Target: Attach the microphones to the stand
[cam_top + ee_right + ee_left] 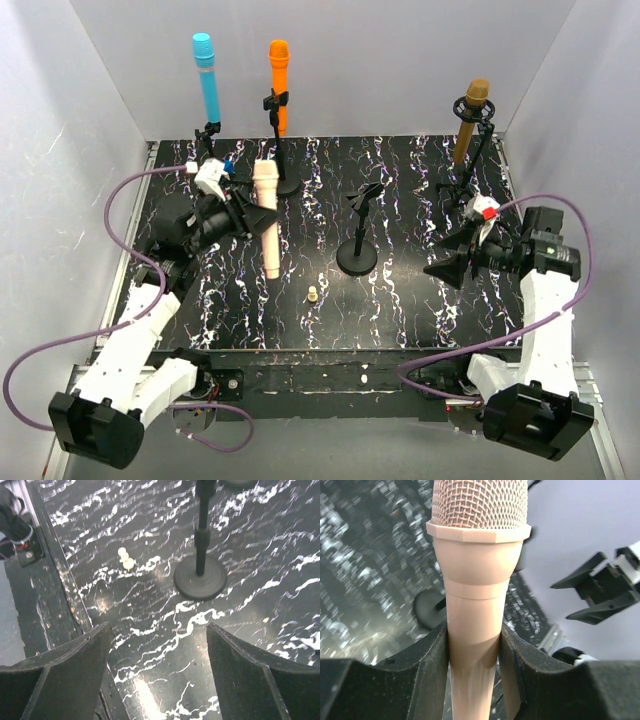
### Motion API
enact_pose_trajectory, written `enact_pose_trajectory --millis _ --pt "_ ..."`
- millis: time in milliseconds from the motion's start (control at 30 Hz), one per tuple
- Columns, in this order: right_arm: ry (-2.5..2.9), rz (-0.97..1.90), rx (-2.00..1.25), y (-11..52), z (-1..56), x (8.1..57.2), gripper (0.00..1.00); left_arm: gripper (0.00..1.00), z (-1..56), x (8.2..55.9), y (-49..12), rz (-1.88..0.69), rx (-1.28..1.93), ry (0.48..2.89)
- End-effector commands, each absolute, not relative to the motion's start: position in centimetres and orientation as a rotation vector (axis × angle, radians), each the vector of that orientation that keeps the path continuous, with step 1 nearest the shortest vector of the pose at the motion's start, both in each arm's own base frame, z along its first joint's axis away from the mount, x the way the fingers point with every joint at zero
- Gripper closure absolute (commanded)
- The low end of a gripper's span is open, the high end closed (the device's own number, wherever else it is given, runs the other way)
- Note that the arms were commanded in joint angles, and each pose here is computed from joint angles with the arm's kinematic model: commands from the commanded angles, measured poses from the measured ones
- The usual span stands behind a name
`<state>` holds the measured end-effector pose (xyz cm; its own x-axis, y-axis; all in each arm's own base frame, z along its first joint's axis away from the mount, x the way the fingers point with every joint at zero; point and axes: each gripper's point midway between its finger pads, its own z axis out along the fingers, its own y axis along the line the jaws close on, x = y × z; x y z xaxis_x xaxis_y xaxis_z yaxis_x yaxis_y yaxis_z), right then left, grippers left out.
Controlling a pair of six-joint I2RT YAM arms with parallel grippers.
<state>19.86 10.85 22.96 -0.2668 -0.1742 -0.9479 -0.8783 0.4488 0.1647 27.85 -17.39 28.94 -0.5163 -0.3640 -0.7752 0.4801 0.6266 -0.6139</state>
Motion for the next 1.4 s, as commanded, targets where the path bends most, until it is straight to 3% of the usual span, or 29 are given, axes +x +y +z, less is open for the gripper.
enact_pose_trajectory --millis 0,200,400,533,633,900,1267,1367 --pt "1.66 1.0 -0.986 12.3 28.2 17.3 0.17 1.0 39.9 28.0 -21.3 -1.166 0.178 1.536" --pt "1.599 1.154 -1.04 14.5 33.8 15.6 0.17 1.0 46.1 26.7 -30.4 -1.251 0.319 1.377" --pt "1.533 1.327 -1.113 17.6 38.1 13.7 0.17 1.0 47.6 27.2 -38.0 -1.206 0.37 1.296" --pt "1.571 1.273 -1.005 18.0 39.0 16.3 0.18 1.0 48.0 26.7 -41.0 -1.192 0.363 1.253" --pt "1.571 1.216 -0.864 18.0 39.4 17.5 0.15 1.0 47.9 26.6 -42.3 -1.187 0.33 1.242" --pt "1.698 1.128 -0.564 17.0 38.3 21.9 0.2 1.0 48.3 25.4 -43.8 -1.21 0.29 1.214" --pt "1.695 1.134 -0.62 17.8 37.0 23.0 0.22 1.0 48.2 24.6 -44.6 -1.232 0.226 1.205" --pt "1.658 1.213 -0.678 18.5 37.6 22.0 0.4 1.0 47.9 24.5 -44.7 -1.232 0.228 1.211"
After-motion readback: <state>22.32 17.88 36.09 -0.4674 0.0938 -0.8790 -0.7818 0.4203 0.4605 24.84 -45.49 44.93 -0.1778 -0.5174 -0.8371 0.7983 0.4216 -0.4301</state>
